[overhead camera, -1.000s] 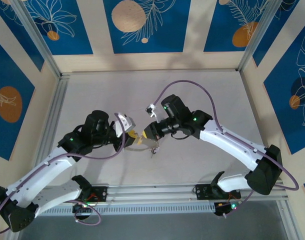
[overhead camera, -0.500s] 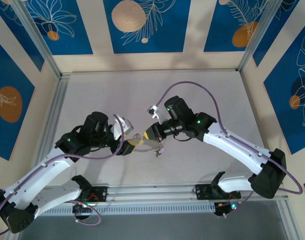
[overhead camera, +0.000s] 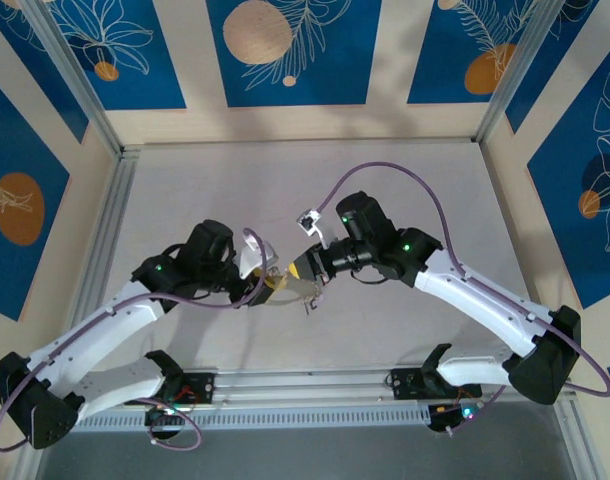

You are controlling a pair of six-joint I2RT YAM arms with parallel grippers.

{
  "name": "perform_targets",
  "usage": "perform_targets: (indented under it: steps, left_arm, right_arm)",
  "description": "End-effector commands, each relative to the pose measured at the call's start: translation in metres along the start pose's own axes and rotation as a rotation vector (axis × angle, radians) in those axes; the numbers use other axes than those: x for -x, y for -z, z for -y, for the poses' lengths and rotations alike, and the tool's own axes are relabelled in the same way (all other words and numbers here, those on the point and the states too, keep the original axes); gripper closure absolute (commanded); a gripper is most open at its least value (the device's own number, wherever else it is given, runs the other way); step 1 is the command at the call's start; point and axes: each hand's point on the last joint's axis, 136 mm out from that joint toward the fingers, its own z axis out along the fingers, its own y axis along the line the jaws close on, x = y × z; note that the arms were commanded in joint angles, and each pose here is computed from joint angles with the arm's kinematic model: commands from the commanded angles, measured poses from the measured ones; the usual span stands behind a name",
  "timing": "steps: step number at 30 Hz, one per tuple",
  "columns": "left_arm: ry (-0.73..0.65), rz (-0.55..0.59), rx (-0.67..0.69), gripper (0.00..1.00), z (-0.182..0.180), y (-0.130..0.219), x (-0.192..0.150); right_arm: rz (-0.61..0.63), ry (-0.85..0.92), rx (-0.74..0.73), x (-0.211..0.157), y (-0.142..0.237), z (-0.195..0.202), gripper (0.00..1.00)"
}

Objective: Put the keys on the keyring

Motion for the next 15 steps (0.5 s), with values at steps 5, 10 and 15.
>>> perform_targets:
  steps: [5,10,15]
  left_arm:
    - [-0.051,0.050,-0.040,1.00,0.011,0.005,0.012]
    - [-0.075,0.090,-0.066,1.00,0.019,0.012,0.015]
    - [-0.092,0.108,-0.064,1.00,0.020,0.015,0.017]
  right_arm:
    - [0.030,0.032,0.047,0.002,0.008,-0.006,1.00]
    - [0.014,0.011,0.051,-0.006,0.006,-0.001,1.00]
    - [0.012,-0.014,0.025,-0.012,0.008,0.007,1.00]
